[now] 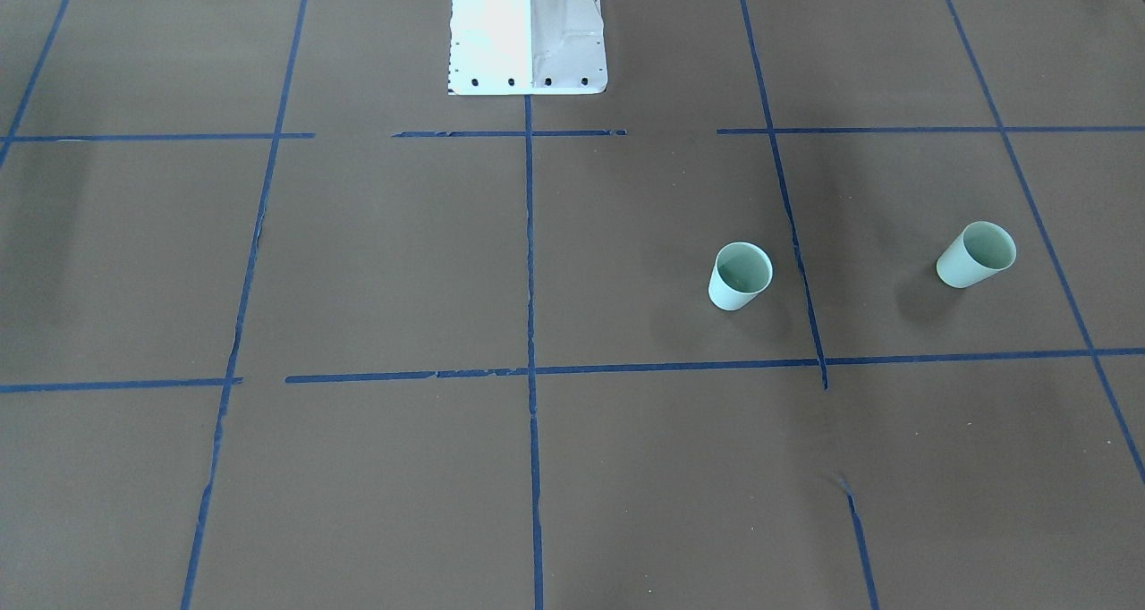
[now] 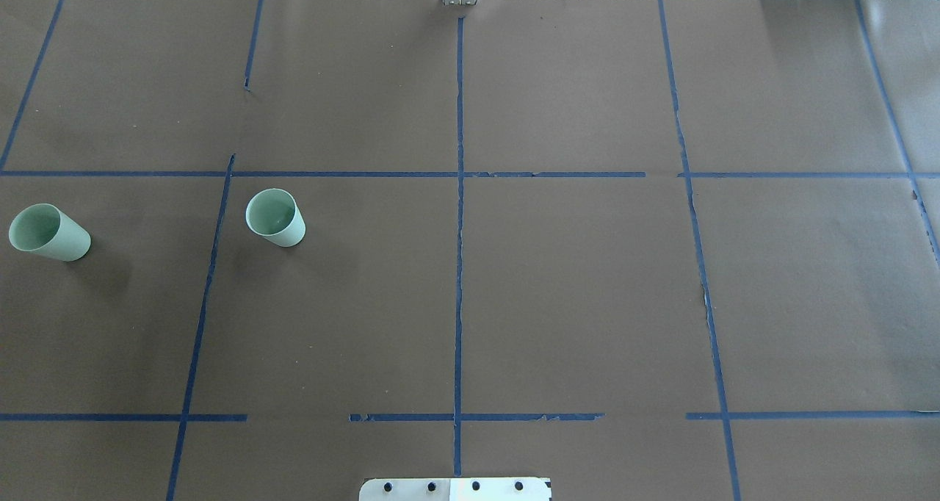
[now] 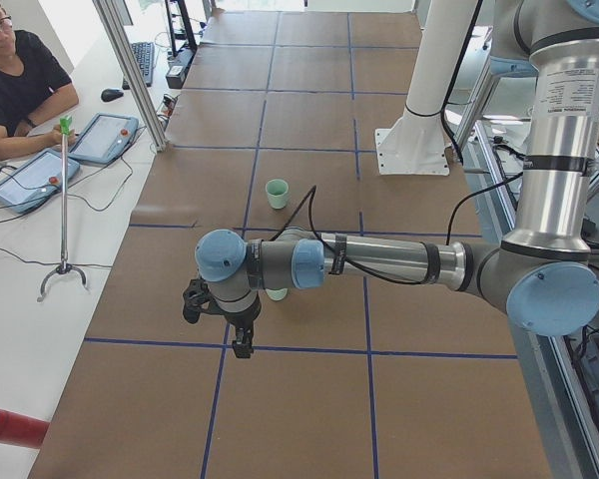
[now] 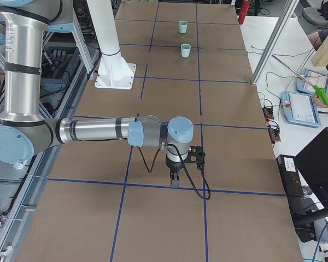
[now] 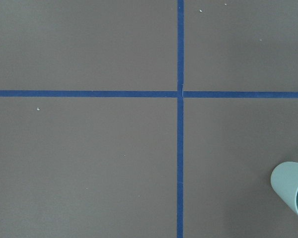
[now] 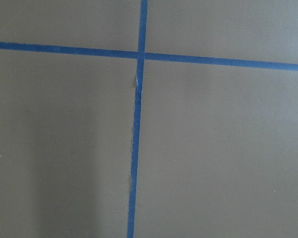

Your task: Stack cups

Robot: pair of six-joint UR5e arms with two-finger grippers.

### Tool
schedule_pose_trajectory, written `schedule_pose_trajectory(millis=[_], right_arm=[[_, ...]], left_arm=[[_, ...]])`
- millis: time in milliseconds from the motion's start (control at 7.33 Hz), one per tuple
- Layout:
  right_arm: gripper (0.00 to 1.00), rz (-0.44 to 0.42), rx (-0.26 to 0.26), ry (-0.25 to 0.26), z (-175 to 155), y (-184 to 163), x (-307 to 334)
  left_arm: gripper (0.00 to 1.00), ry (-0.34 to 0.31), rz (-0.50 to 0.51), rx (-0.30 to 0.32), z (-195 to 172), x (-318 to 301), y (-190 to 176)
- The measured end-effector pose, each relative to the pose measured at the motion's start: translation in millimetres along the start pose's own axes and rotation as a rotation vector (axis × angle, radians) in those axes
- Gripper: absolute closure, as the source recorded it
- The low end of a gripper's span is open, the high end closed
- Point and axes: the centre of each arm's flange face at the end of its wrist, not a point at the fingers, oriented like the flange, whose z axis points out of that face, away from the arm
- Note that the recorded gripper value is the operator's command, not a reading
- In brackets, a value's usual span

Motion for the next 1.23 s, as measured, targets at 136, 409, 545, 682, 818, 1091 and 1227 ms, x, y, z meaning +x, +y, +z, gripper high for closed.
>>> schedule_pose_trajectory(millis=[136, 409, 545, 682, 818, 1091, 1227], right_arm=[[0.0, 0.0, 0.0, 0.0, 0, 0, 0], [0.0, 0.0, 0.0, 0.001, 0, 0, 0], [0.0, 0.0, 0.0, 0.001, 0, 0, 0], [0.0, 0.0, 0.0, 0.001, 0, 0, 0], [0.0, -0.001, -0.001, 0.001, 0, 0, 0], [0.0, 0.0, -0.001, 0.0, 1, 0, 0], [0.0, 0.0, -0.001, 0.0, 0, 0, 0]], left_arm=[[0.0, -0.002, 0.0, 0.007, -5, 1, -1], [0.0, 0.001, 0.001, 0.02, -18, 8, -3], [0.0, 0.0, 0.001, 0.025, -21, 10, -1], [0.0, 0.001, 0.003, 0.027, -21, 10, 1], [0.0, 0.001, 0.011, 0.035, -22, 12, 1], [0.0, 0.003, 0.033, 0.094, -14, 27, -9], [0.0, 0.014, -0.021, 0.117, 1, 44, -12]])
